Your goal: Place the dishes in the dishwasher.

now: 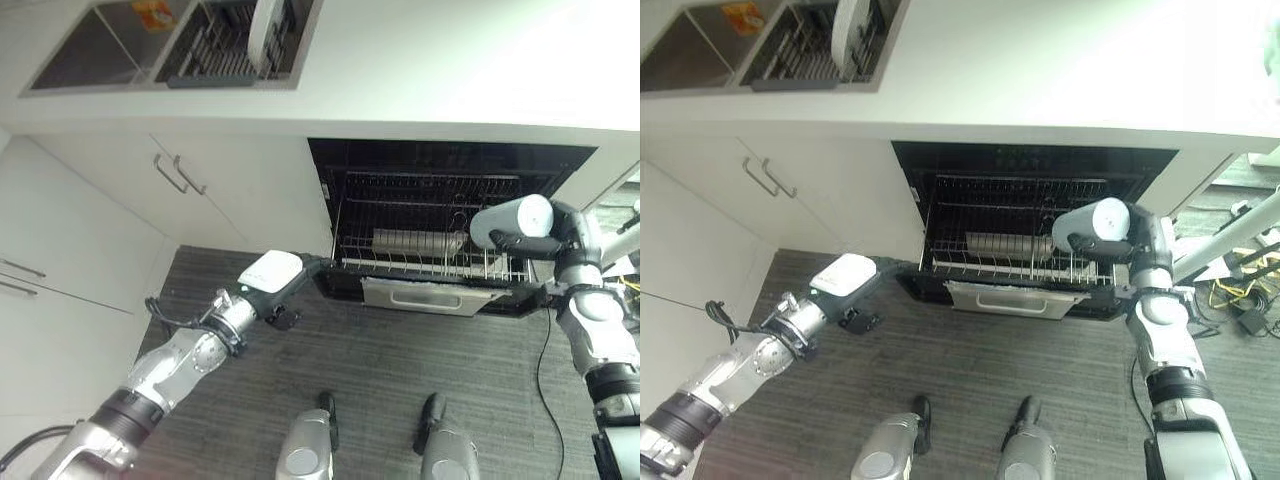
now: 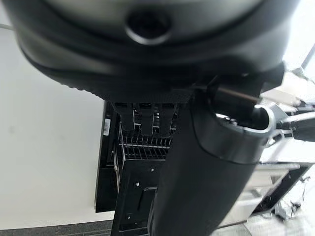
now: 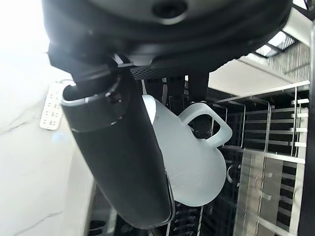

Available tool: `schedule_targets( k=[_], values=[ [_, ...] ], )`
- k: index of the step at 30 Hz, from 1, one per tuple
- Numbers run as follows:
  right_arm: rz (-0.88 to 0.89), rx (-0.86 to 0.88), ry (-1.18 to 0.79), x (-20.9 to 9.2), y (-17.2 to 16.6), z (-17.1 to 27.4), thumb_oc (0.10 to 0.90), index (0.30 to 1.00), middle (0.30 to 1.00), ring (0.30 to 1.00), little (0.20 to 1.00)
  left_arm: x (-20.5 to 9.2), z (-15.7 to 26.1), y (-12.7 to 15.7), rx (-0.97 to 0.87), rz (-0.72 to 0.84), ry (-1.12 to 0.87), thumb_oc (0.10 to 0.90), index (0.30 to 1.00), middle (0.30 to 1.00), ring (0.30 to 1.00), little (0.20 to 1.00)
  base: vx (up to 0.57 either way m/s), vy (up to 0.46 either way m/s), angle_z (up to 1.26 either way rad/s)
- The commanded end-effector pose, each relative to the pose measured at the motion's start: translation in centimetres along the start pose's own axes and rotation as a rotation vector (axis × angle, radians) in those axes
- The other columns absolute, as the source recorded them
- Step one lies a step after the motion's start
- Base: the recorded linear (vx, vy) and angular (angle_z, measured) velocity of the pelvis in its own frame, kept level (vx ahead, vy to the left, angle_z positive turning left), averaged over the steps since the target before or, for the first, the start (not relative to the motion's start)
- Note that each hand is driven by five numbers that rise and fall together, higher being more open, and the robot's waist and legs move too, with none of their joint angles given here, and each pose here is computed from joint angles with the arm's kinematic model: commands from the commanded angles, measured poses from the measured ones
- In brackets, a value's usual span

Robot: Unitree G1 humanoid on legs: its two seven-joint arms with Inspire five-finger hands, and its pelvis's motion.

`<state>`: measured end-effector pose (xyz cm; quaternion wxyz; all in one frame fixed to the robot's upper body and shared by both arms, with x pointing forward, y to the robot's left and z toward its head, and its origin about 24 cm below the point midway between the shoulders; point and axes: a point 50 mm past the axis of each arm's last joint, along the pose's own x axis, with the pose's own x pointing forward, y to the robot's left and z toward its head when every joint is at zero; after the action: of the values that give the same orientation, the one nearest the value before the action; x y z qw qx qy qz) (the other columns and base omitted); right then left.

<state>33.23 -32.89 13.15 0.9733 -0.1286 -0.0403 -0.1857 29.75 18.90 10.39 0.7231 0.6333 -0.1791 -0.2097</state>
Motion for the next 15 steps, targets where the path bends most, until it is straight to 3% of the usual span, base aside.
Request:
schedule_targets(
  k=[1, 15],
  values=[
    [-0.076, -0.07, -0.257, 1.7, -2.2, 6.5, 0.4, 0.3, 0.3, 0.3, 0.3, 0.4, 0.6, 4.2, 0.023, 0.186, -0.087, 0.8, 0.9, 0.9, 0.9, 0.9, -0.16, -0.036, 0.06],
    [-0.099, -0.183, -0.388, 4.6, -1.5, 14.2, 0.4, 0.3, 0.3, 0.3, 0.3, 2.7, 1.0, 10.4, 0.143, 0.318, -0.155, 0.8, 0.9, 0.9, 0.9, 0.9, -0.13, -0.017, 0.08]
  ],
)
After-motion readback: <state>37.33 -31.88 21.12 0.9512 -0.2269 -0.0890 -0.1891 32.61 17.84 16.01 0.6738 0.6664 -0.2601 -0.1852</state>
